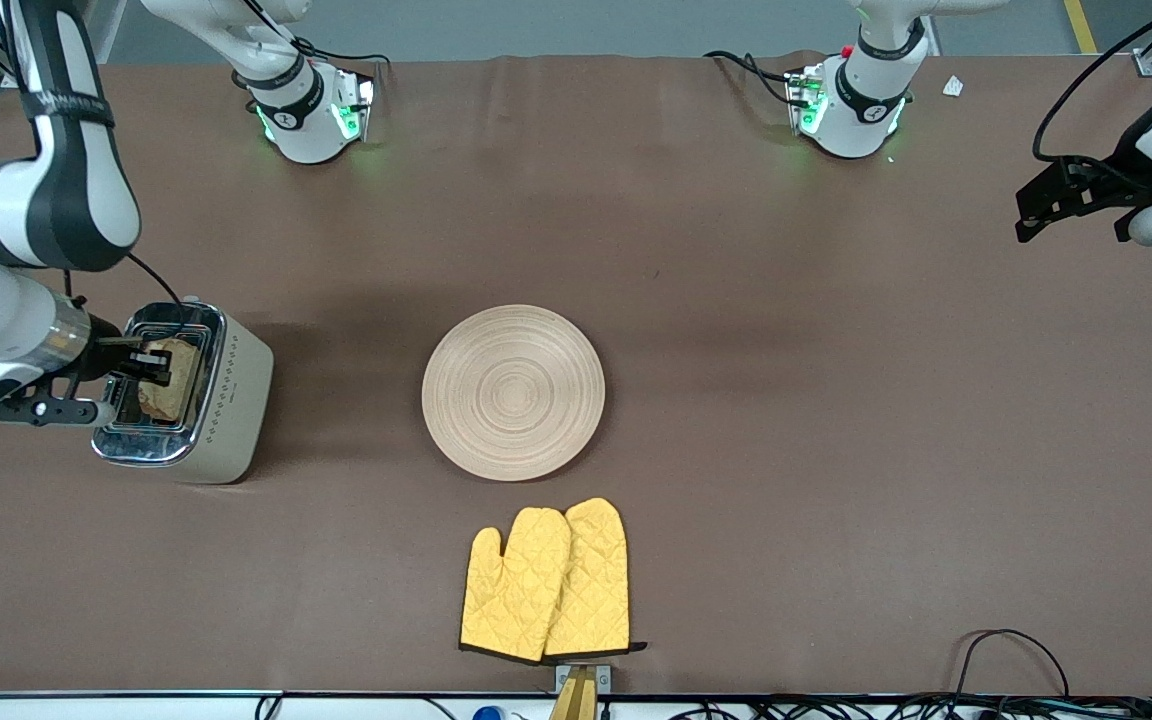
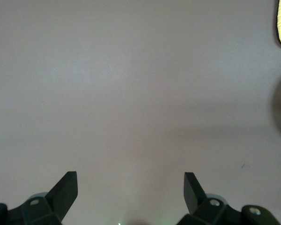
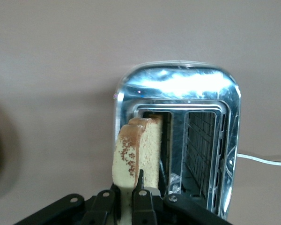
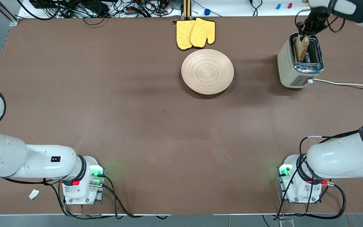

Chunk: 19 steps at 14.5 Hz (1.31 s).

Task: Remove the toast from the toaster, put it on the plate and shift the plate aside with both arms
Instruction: 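Lift the bread slice out and carry it over the wooden plate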

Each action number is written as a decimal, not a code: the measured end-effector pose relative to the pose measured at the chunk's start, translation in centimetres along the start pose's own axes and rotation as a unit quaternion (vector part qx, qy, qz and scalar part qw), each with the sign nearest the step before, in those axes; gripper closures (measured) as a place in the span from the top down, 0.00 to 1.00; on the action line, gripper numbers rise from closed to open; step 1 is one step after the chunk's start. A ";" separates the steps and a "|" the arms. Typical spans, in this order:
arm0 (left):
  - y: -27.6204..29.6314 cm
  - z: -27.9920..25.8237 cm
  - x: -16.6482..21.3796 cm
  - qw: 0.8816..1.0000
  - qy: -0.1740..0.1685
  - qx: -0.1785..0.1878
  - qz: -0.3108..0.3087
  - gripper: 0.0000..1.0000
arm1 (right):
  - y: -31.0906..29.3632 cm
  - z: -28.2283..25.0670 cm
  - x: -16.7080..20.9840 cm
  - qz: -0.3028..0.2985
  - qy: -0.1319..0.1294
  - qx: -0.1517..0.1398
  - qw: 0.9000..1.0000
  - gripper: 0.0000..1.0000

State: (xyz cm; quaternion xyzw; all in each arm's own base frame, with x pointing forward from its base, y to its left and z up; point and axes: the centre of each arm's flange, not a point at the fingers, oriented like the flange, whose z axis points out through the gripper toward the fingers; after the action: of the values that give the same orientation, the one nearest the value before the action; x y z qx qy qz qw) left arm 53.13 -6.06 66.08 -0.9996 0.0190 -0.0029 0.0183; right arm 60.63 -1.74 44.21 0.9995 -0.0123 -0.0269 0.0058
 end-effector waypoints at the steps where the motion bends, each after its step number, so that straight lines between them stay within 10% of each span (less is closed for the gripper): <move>1: -0.1 0.0 0.0 1.000 0.000 0.000 -0.001 1.00 | -1.5 -1.8 0.1 -0.010 0.007 0.000 1.000 0.11; 6: -0.3 -0.1 0.0 1.000 0.001 0.000 -0.003 1.00 | -12.5 -5.3 -0.9 -0.043 0.034 0.013 0.998 0.08; 12: -0.6 -0.3 0.0 1.000 0.003 0.000 -0.005 1.00 | -22.1 -1.5 -1.6 0.019 0.024 0.178 0.984 0.08; 19: -0.6 -0.2 0.2 1.000 0.002 -0.001 -0.005 1.00 | -36.2 12.2 -4.7 0.070 0.037 0.264 0.961 0.08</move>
State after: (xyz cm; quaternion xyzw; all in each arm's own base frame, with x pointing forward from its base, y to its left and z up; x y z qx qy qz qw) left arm 53.37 -5.48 66.29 -0.9997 0.0136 -0.0055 0.0177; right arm 56.12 34.48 31.87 0.9626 -0.0882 0.0149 -0.2558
